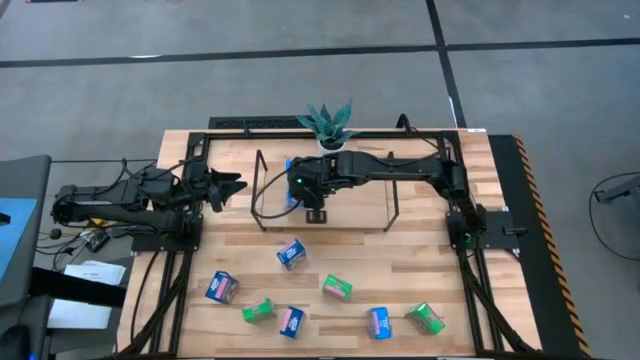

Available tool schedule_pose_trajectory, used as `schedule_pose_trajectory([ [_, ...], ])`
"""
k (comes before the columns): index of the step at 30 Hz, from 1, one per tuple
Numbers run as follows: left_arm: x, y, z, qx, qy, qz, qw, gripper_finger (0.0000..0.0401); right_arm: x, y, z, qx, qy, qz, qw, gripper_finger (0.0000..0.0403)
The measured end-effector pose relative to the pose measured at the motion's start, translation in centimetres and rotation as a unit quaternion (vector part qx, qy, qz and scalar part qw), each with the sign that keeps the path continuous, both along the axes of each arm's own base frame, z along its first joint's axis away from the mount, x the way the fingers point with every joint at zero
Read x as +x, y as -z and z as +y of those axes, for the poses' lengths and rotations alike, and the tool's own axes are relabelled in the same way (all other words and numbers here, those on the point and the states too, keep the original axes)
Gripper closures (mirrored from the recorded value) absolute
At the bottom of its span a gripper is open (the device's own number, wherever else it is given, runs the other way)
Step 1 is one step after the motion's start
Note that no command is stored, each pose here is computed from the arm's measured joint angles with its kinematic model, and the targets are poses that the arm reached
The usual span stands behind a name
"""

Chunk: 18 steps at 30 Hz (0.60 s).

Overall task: Stack cereal on shelf
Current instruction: Put the top light blue cereal box on the shelf aligned with the other light blue cereal box

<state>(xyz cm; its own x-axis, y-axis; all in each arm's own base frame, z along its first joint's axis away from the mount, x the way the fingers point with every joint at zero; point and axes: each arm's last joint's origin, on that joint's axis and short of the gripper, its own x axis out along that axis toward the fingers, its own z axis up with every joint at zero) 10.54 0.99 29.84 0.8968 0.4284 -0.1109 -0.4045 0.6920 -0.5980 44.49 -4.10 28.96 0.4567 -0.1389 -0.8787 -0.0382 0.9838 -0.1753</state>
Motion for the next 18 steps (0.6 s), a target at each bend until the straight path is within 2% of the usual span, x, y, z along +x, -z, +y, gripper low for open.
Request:
schedule_pose_trajectory([
  [10,-0.01,-0.03,0.03,0.000,-0.005,-0.002,1.000,0.0101,0.35,0.54,-0.17,0.001,0.018,0.000,1.000,0.0244],
  [18,-0.01,-0.03,0.03,-0.005,-0.005,-0.004,1.000,0.0101,0.39,0.54,-0.86,0.007,0.039,-0.007,0.999,0.0249],
])
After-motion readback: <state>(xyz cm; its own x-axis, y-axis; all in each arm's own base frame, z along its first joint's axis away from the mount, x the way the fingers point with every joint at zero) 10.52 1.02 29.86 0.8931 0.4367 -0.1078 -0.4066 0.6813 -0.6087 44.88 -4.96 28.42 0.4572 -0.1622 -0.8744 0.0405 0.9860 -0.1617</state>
